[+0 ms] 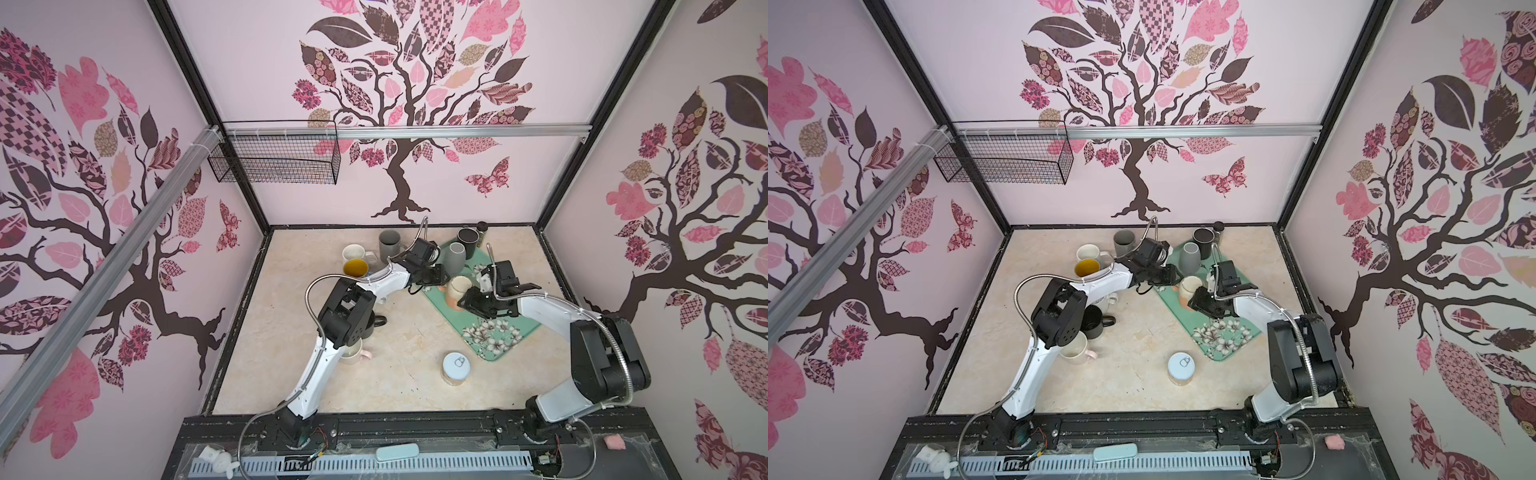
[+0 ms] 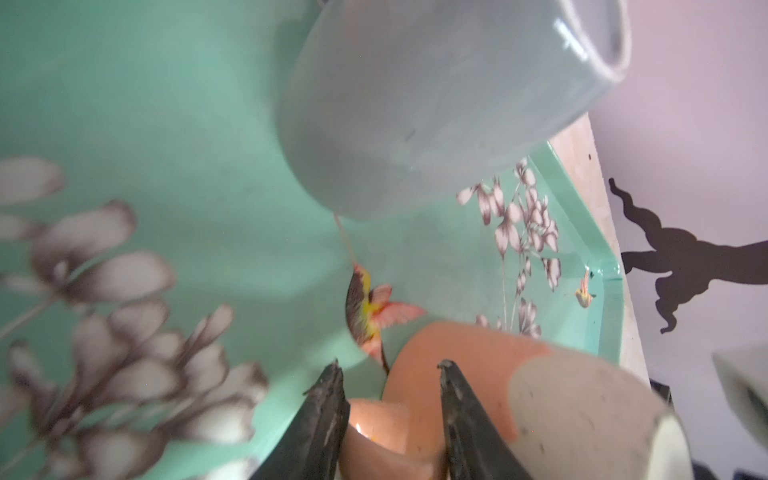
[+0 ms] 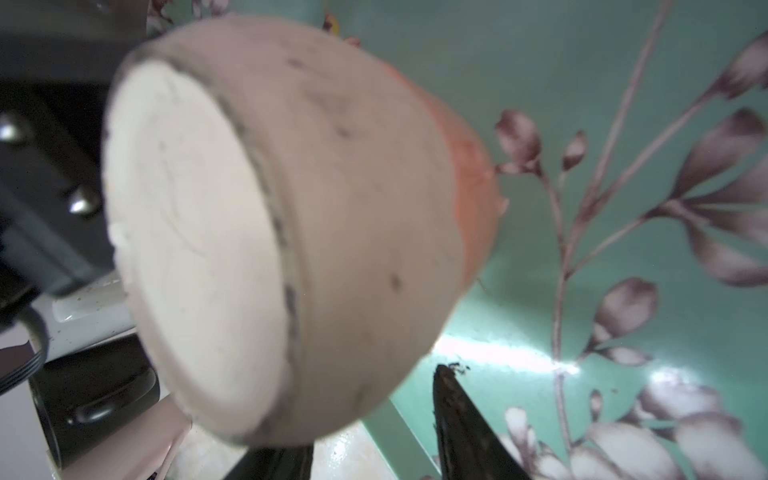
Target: Turn the mug right side up
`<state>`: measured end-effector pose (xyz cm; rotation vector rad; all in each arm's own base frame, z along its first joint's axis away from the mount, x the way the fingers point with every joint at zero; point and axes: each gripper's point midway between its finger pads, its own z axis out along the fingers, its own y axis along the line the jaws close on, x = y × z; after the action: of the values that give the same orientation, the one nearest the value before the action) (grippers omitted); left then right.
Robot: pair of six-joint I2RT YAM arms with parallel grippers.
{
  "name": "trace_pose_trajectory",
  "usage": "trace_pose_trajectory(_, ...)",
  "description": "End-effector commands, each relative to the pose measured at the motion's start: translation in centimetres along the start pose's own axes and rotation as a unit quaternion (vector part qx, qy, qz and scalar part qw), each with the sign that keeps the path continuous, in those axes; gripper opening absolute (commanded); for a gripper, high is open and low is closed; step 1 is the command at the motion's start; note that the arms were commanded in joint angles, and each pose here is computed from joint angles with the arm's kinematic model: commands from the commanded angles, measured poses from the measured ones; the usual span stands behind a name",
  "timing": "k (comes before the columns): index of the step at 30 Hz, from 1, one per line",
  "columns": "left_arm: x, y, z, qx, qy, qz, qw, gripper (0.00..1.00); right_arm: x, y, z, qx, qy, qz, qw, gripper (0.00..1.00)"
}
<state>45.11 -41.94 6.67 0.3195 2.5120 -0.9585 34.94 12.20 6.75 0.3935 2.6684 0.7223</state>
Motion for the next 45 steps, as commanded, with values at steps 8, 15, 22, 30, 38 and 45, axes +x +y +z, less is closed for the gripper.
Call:
trace_pose_trajectory(8,6.5,-4.3,-2.6,0.034,0.025,-0.010,0.999,0.39,-5.6,0.0,-1.4,0.028,-0.057,-0.031,0.998,0.48)
trace_pose_trajectory(15,8.0,-8.1,-2.7,0.070,0.017,-0.006,0.997,0.39,-5.2,-0.1,-2.7,0.040,-0.059,-0.036,0.997,0.48)
trace_pose_trajectory(22,7.3,-6.5,-7.4,0.033,-0.033,0.013,0.999,0.45,-3.0,2.0,-5.0,0.091,-0.103,-0.103,0.985,0.51)
trace_pose_trajectory(30,9.6,-0.4,-11.0,-0.018,-0.054,-0.035,0.998,0.46,-1.5,3.7,-2.0,0.123,-0.055,-0.150,0.979,0.54)
trace_pose_trajectory(38,9.7,1.5,-12.2,-0.032,-0.065,-0.048,0.996,0.47,-1.2,3.8,1.6,0.141,-0.012,-0.161,0.977,0.55)
trace_pose_trajectory(45,9.2,1.6,-12.7,-0.034,-0.073,-0.043,0.996,0.47,-0.7,2.8,3.2,0.172,0.006,-0.174,0.970,0.45)
